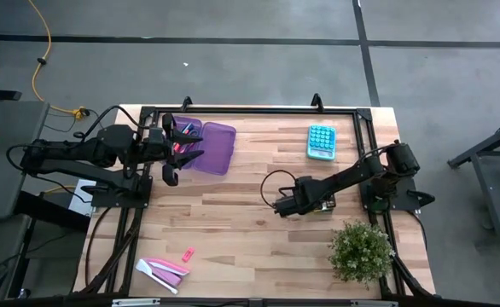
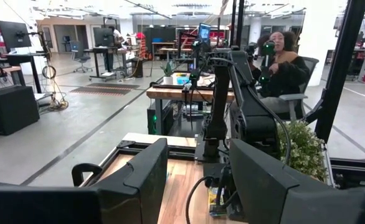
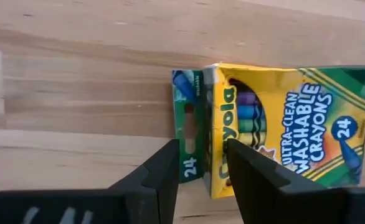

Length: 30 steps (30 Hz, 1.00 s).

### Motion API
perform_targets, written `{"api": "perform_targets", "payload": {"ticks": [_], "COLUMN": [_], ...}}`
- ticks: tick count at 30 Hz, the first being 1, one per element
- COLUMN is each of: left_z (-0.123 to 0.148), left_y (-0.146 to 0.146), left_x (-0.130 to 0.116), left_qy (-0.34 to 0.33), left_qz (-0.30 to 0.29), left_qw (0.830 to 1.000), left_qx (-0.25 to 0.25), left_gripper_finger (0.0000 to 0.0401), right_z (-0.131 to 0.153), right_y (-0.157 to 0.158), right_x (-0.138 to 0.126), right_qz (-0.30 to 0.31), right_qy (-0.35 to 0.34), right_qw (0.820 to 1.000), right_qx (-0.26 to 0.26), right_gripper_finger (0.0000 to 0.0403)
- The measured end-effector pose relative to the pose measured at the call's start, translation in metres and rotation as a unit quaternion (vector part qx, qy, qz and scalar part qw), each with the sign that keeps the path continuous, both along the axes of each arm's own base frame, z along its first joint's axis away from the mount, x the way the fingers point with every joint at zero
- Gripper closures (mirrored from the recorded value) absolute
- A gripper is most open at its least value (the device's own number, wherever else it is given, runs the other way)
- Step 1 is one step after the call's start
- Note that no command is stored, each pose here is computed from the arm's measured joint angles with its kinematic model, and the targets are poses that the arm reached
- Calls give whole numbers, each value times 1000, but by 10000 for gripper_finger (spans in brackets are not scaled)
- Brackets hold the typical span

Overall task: Pack school essentials
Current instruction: Put the yellow box of crayons into the purple supply box

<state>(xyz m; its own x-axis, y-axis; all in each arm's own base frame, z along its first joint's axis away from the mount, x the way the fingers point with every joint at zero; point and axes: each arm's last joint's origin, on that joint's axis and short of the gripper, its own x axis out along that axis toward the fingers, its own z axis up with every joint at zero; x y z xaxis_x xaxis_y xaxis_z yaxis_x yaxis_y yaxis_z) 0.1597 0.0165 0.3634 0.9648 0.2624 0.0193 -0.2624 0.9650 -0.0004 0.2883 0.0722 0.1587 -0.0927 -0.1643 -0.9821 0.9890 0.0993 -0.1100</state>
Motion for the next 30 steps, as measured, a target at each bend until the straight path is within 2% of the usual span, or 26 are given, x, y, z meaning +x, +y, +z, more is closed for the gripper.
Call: {"api": "perform_targets", "payload": {"ticks": [6,14,17,23,30], "left_z": [0,1,1,1,1], "left_y": [0,0,0,0,0], "left_x": [0,0,0,0,0], "left_qy": [0,-3,-3,-3,-3], "left_qz": [0,0,0,0,0], "left_qw": [1000,1000,1000,1000,1000], "left_qx": [0,0,0,0,0], "left_gripper_finger": [240,240,240,240,240], "right_z": [-11,-10,-10,-10,-4], "right_y": [1,1,1,1,2], "right_x": [1,0,-1,-2,1], "right_qz": [6,14,17,42,79], "right_qy": [25,31,37,43,40], "right_qw": [1000,999,999,998,996], "right_qx": [2,-9,-10,-7,-2], "right_gripper_finger": [277,284,310,394,399]}}
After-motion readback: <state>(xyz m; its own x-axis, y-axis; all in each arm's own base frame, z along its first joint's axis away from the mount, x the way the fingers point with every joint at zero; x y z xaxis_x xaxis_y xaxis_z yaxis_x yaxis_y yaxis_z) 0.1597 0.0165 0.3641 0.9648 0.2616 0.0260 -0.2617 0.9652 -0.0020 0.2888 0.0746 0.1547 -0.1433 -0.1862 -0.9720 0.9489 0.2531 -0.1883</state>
